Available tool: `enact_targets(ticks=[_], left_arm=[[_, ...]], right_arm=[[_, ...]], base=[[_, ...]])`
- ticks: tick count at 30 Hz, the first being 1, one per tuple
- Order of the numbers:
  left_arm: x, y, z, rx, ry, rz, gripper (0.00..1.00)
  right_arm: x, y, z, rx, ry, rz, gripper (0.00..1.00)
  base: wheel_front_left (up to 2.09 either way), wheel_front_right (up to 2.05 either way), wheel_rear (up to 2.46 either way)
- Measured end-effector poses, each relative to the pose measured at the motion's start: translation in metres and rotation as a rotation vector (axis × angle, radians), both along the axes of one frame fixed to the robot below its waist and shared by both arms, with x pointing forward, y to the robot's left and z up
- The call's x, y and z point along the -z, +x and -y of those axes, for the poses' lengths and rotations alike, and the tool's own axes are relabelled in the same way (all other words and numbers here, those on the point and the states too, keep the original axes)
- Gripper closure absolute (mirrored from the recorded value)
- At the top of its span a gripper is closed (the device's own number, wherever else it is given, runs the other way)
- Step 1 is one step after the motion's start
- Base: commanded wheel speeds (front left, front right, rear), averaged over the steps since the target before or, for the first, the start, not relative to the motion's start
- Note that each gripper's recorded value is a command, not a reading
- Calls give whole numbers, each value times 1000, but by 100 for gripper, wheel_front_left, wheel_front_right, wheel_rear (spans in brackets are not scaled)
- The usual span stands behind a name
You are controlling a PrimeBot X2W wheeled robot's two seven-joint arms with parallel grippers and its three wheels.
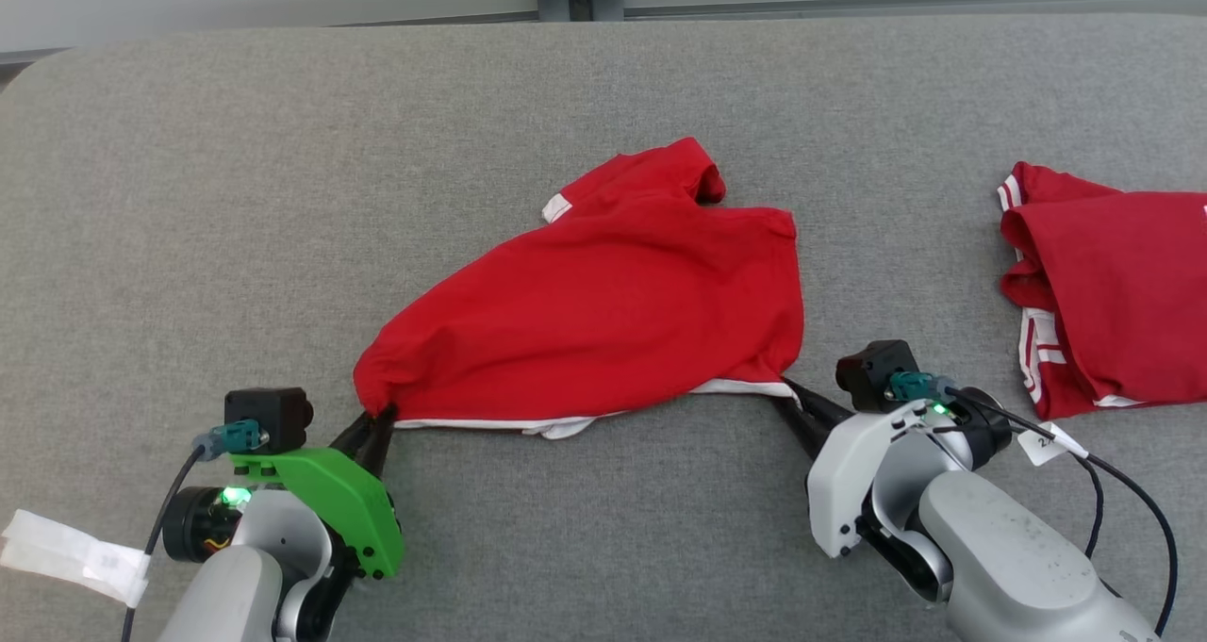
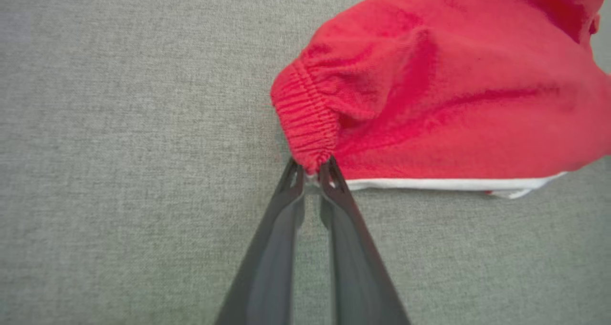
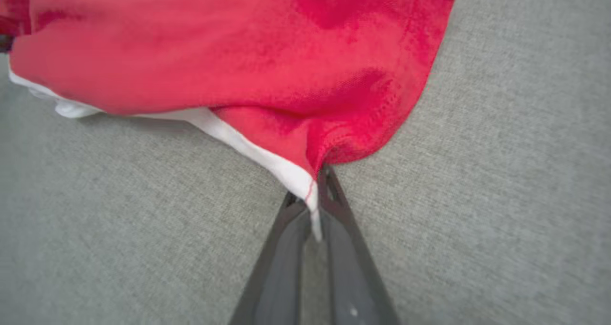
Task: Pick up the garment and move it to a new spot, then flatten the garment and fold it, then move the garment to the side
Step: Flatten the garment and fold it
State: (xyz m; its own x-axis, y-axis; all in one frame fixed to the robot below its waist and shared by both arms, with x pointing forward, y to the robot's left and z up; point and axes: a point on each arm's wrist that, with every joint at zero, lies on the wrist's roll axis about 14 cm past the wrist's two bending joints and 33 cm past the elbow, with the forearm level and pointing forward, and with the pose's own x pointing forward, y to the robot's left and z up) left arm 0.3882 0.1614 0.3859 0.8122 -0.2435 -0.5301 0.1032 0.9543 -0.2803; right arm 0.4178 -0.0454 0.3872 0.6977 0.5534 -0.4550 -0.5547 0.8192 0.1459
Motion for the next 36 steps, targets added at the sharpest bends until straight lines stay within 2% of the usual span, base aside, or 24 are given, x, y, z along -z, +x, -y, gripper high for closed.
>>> enact_targets(ticks=[8,13,15,17,26,31,36], left_arm=[[-22,2,0,1,-16,87,100],[-62,26,6,58,12,217,100],[-84,46,8,80,23,277,100],[-103,70,7,115,89,330,100],[-165,187,12,178,233,465,100],[-198,248,15,172,271,561,100],[-220,291,22,168,288,629,100]], right_arm=[[-33,8,8,50,75,128,100],[-71,27,17,82,134,251,100],[-87,39,18,79,146,295,100],[-110,58,20,78,172,348,100],[-183,152,23,29,159,528,100],[-222,209,33,58,191,624,100],[-256,250,44,86,193,718,100]], base=[[0,0,0],[0,0,0],[0,0,0],[0,0,0],[0,0,0],[0,0,0],[0,0,0]])
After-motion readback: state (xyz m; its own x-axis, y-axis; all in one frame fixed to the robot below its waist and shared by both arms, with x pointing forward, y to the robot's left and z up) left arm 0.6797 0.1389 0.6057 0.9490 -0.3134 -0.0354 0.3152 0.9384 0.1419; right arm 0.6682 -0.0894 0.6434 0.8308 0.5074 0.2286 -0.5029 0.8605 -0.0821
